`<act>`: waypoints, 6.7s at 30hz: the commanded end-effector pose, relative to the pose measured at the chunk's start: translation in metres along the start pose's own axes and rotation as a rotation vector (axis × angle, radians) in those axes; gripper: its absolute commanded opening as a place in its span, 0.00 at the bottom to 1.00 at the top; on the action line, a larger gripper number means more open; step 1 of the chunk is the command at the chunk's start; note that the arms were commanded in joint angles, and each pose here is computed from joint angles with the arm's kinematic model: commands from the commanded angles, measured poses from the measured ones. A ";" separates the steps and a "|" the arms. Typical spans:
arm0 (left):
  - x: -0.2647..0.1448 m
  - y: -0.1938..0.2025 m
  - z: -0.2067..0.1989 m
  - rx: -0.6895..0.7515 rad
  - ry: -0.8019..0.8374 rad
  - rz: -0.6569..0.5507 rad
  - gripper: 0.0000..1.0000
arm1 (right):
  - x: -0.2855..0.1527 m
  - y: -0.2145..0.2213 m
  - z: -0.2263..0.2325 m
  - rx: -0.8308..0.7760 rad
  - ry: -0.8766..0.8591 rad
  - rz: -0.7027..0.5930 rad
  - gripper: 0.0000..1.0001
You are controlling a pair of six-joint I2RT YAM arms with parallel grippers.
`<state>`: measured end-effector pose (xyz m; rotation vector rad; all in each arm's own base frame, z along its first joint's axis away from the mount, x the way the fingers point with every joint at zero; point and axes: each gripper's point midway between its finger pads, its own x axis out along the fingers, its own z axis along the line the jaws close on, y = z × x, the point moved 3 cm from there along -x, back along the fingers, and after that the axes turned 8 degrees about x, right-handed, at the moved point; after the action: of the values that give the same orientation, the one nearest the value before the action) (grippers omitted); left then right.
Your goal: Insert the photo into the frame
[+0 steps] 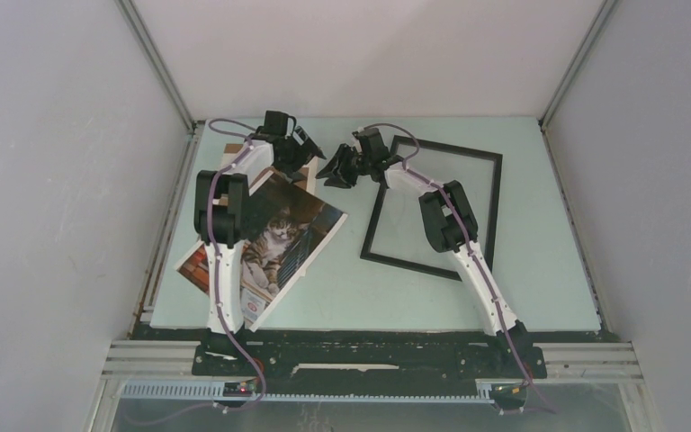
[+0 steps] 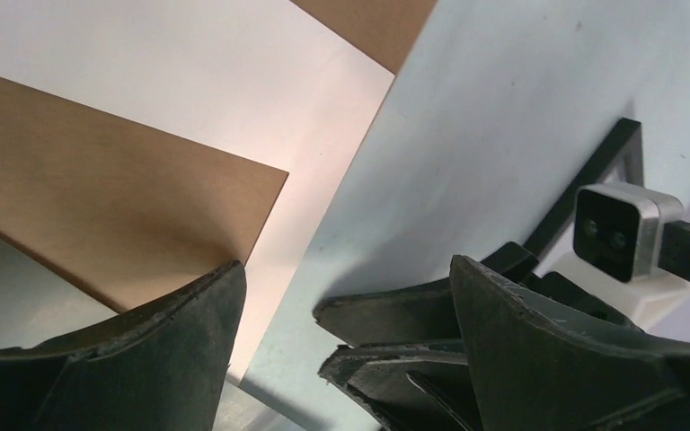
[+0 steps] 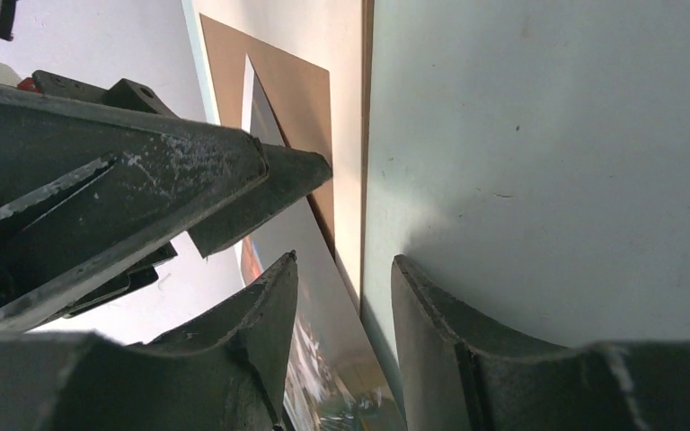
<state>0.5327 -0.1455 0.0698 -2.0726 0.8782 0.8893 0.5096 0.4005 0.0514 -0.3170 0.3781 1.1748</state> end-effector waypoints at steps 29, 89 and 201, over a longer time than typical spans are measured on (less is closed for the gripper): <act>0.009 0.031 0.008 -0.163 0.277 0.236 0.93 | 0.000 -0.006 0.042 -0.071 -0.336 0.096 0.50; -0.024 0.020 0.007 0.036 0.164 0.041 0.93 | -0.013 -0.090 -0.012 -0.031 0.044 -0.261 0.48; 0.007 0.096 -0.023 0.337 0.051 0.270 0.96 | -0.137 -0.036 -0.010 -0.083 0.016 -0.114 0.58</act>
<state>0.4780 -0.1996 0.0617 -1.6824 1.1338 0.7406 0.4923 0.2706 0.0821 -0.4172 0.3815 1.0893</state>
